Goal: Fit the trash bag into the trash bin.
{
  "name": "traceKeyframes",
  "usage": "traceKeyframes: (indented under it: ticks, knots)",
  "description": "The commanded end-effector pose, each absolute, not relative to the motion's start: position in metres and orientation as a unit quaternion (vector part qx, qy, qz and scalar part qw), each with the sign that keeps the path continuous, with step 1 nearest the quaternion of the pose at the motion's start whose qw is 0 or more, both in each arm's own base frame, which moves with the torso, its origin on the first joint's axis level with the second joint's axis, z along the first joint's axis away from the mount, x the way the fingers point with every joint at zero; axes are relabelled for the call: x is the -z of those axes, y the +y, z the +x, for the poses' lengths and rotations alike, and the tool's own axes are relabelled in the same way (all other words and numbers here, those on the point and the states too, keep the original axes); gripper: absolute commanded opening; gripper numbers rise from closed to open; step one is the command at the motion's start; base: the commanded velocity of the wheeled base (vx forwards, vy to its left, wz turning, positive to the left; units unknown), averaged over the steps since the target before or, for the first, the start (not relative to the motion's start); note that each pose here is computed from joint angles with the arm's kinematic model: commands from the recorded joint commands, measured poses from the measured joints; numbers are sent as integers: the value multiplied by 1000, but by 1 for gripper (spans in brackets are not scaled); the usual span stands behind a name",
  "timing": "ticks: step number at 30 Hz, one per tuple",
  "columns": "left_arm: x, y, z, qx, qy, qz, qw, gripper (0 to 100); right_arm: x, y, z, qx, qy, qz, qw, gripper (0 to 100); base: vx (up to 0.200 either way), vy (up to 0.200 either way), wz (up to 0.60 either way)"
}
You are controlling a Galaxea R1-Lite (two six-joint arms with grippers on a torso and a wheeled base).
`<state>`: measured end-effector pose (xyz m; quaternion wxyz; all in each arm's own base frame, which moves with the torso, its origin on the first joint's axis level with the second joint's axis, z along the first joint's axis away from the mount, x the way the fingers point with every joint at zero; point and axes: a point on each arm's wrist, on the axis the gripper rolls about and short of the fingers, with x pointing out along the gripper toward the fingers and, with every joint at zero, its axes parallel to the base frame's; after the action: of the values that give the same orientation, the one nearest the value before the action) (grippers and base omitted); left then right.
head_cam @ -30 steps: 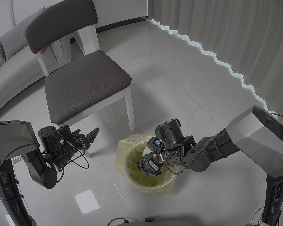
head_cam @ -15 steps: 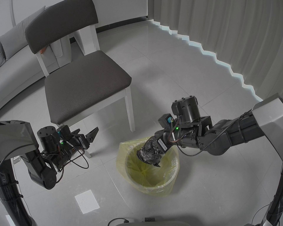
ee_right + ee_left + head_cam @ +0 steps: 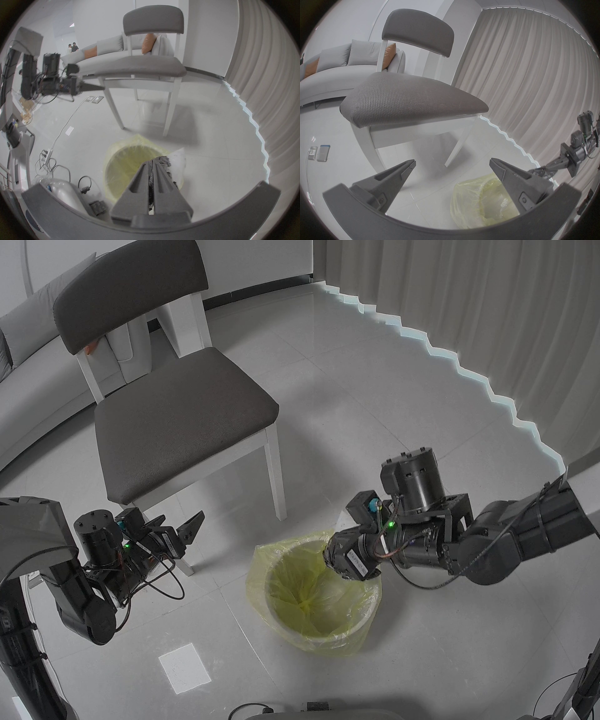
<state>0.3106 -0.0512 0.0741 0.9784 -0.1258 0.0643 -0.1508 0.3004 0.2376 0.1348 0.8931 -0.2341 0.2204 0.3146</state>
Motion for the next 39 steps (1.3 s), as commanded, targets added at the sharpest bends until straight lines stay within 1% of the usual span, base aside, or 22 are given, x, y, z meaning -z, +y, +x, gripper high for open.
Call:
traceKeyframes:
  ticks: [1,9,11,15,20,24,32,39]
  knots:
    - [-68,-53,311,154,66,-126,978,100,-135,235,276,-331,228,-243,883,0,0,0,0]
    - [-64,-51,308,151,74,-126,978,100,-126,240,271,-340,240,-247,875,0,0,0,0]
    - [-62,-51,307,149,78,-126,978,100,-111,246,271,-345,257,-256,866,0,0,0,0]
    - [-64,-50,307,149,76,-126,978,100,-86,252,278,-346,280,-265,855,0,0,0,0]
    - [-62,-47,308,144,77,-127,978,100,-77,256,290,-340,267,-258,864,0,0,0,0]
    - [-60,-46,309,141,80,-127,979,100,-71,254,304,-329,272,-254,868,0,0,0,0]
    - [-56,-46,312,140,85,-127,978,100,-58,266,321,-327,273,-254,869,0,0,0,0]
    - [-54,-46,313,140,87,-127,978,100,-40,268,336,-319,282,-256,868,0,0,0,0]
